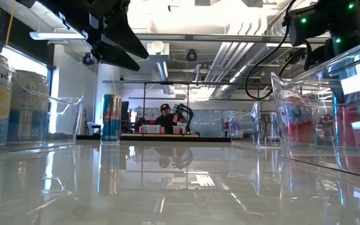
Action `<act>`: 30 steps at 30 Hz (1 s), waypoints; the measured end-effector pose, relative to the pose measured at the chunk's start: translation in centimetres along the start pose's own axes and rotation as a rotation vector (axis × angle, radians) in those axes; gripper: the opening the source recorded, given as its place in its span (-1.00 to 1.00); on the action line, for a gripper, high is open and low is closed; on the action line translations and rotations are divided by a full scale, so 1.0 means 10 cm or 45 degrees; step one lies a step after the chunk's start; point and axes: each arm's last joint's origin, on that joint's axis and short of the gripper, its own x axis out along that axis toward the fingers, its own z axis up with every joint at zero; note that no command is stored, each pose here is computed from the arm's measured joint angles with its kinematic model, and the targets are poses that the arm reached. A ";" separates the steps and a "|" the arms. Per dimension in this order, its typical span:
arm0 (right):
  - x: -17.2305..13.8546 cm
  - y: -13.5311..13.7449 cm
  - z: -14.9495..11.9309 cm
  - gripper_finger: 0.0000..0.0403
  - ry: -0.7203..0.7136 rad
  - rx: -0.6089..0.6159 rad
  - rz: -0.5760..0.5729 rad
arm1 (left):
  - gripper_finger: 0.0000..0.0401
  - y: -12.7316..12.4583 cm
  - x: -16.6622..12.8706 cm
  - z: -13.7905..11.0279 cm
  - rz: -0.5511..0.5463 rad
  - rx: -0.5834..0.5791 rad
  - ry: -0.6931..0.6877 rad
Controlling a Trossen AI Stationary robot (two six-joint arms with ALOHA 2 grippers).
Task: Sort soda cans
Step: Put the top right red soda can into the top right transparent bin
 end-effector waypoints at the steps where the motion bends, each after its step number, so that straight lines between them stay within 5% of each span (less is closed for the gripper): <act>1: 0.01 0.00 0.01 0.73 -0.003 0.008 0.010 | 0.67 0.00 0.00 0.00 0.000 0.000 0.000; 30: 0.14 0.10 0.13 0.42 0.100 -0.079 -0.070 | 0.67 -0.01 -0.01 -0.01 -0.006 0.012 0.001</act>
